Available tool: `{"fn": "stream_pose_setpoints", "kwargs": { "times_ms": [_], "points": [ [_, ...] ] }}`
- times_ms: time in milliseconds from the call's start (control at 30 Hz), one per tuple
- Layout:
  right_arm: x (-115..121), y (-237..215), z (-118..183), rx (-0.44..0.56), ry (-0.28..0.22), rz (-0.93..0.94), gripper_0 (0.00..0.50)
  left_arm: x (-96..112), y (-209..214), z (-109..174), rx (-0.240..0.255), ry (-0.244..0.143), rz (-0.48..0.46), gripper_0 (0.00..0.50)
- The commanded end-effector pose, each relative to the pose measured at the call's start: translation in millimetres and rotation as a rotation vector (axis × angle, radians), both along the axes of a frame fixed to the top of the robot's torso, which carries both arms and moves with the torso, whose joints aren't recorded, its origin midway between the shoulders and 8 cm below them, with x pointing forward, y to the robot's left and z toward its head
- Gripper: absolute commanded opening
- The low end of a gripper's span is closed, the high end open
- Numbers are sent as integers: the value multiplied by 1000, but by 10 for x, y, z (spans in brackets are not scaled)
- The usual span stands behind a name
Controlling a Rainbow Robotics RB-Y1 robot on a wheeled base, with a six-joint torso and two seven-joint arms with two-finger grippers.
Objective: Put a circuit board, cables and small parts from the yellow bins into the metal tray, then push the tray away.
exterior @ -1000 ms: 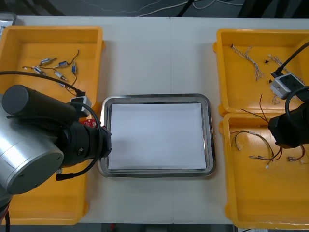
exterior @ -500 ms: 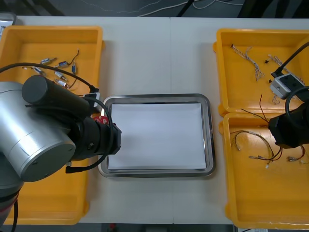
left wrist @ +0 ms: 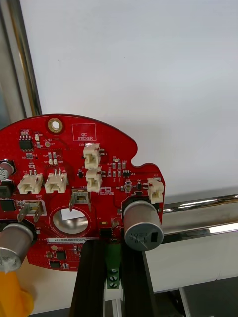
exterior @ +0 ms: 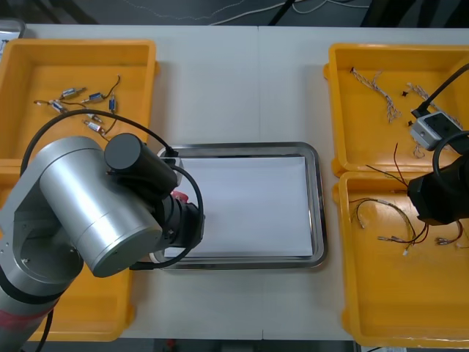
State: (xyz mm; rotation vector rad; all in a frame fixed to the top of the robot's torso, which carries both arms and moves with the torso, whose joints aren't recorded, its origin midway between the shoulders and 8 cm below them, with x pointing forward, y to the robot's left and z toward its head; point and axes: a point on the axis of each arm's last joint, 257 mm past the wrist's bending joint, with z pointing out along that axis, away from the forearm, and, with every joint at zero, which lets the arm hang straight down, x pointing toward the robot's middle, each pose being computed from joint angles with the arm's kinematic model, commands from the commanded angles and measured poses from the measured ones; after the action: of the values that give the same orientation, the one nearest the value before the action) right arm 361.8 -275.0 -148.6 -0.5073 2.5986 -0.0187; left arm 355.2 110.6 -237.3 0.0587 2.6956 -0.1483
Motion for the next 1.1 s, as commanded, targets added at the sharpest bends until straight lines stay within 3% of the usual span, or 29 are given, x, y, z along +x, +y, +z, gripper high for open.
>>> {"fn": "stream_pose_setpoints", "kwargs": {
  "times_ms": [33,200,400,833,1100],
  "points": [
    [14,-11,128,-22,-30,-7,0,38,-301,51,-26,-10,0,0],
    [14,-11,128,-22,-30,-7,0,34,-381,12,-27,1,-8,0],
    [14,-11,128,-22,-30,-7,0,22,-353,-143,25,18,-13,0],
    [14,-11,128,-22,-30,-7,0,-25,-294,-343,75,50,-4,0],
    [14,-11,128,-22,-30,-7,0,21,-224,-524,132,76,23,0]
  ]
}}
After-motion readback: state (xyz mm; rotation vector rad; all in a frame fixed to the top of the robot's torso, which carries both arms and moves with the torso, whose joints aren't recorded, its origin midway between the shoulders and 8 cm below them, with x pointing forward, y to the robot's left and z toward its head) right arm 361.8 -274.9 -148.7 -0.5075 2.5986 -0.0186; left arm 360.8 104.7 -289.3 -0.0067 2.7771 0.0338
